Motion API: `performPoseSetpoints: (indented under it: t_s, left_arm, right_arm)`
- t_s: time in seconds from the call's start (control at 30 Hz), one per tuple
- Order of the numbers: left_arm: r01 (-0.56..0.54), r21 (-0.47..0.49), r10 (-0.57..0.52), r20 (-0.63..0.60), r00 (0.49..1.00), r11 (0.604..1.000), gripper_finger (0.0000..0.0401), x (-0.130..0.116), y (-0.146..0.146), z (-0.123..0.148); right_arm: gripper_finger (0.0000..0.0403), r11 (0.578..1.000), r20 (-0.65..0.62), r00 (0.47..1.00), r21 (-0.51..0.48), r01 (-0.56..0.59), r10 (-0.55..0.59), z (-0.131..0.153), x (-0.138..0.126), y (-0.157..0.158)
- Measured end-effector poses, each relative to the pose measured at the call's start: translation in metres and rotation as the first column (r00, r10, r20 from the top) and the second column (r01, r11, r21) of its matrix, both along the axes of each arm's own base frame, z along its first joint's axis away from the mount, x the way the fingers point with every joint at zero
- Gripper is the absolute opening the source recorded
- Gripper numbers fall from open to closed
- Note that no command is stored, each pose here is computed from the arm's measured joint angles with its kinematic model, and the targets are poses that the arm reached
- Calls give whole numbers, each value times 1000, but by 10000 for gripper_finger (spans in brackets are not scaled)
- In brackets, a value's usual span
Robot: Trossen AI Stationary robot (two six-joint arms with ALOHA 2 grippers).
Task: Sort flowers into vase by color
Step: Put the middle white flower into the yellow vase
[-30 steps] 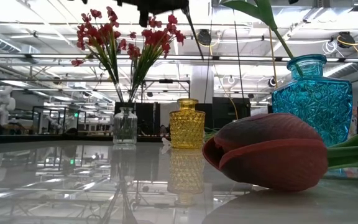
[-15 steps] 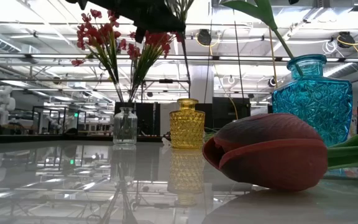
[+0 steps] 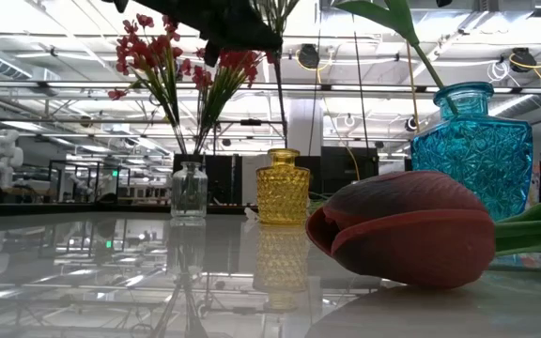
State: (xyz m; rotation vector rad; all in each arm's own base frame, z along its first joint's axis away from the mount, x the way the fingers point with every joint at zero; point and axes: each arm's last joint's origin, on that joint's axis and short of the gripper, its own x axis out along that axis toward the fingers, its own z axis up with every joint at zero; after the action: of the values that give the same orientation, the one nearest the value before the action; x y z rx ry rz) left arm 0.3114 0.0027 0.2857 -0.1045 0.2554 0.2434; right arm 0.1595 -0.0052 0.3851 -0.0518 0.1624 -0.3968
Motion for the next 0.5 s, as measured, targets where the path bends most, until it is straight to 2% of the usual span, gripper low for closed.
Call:
performPoseSetpoints:
  t_s: [0.2, 0.37, 0.5]
  left_arm:
    - [-7, 53, 8, -8, 1000, 999, 11, 15, 3, -15]
    - [-23, 50, 23, -2, 1000, 998, 11, 16, 7, -15]
    - [-24, 51, 22, 35, 999, 998, 11, 10, 7, -5]
  right_arm:
    - [166, 1000, -18, 1000, 0, 0, 0, -2, 1, 0]
    - [166, 1000, -30, 1000, -2, -1, 0, -3, 2, 0]
    - [166, 1000, -42, 999, -7, -1, 1, -4, 1, 0]
